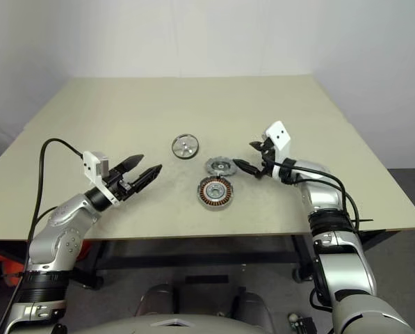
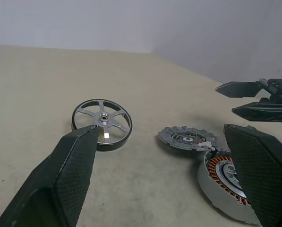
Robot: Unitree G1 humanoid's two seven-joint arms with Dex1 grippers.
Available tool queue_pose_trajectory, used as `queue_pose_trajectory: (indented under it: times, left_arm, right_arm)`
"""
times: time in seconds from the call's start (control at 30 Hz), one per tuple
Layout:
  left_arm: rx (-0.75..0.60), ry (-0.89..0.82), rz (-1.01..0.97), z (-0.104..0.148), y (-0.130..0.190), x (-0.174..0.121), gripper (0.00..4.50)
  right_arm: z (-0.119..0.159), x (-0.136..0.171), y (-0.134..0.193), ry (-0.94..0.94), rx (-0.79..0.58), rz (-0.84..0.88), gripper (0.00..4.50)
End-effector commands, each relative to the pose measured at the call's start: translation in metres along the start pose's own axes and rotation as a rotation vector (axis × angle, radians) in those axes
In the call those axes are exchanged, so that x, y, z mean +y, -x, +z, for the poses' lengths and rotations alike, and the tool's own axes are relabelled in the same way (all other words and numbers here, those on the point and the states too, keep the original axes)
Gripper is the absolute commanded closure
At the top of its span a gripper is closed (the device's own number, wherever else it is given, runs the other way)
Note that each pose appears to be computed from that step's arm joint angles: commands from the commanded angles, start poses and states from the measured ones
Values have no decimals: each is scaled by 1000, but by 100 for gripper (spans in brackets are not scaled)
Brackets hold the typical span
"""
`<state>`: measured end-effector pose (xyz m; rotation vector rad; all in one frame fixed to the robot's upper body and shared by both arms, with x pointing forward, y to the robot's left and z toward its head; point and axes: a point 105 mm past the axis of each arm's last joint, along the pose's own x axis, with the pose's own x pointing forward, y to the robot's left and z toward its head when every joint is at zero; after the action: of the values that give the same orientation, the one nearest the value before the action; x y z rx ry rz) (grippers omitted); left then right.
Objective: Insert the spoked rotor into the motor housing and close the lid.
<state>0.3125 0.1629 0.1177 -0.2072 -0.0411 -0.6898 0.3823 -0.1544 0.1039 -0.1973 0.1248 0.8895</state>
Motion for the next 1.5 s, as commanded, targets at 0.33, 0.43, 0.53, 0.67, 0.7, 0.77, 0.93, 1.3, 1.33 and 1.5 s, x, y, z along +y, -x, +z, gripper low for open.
queue_pose_trajectory:
  times: [0.33,0.43,0.53,0.67,0.7,0.77,0.93,1.3,1.33,1.5]
  left_arm:
    - [-13,-14,-56,6,0,-7,2]
    - [-16,-17,-54,6,-1,-6,2]
    - [-23,-26,-47,6,-3,-5,2]
    - [-26,-31,-46,6,-4,-5,2]
    - [-26,-30,-48,5,-4,-6,2]
    - [-25,-29,-49,4,-4,-7,2]
    - [-23,-22,-58,3,-6,-10,2]
    - [32,-97,-84,1,-11,-12,2]
    - [44,-121,-84,0,-11,-12,2]
    - [124,-227,-134,-6,-16,-18,2]
  right_arm:
    - [7,-20,14,76,32,-75,8]
    - [5,-20,13,78,38,-79,8]
    - [4,-19,12,76,36,-79,8]
    - [3,-17,10,73,32,-77,8]
    - [3,-17,10,72,31,-76,8]
    - [2,-16,9,71,29,-76,8]
    - [2,-13,8,72,29,-61,8]
    - [13,10,20,396,236,199,8]
    - [15,13,21,432,261,235,8]
    - [30,28,19,605,317,400,8]
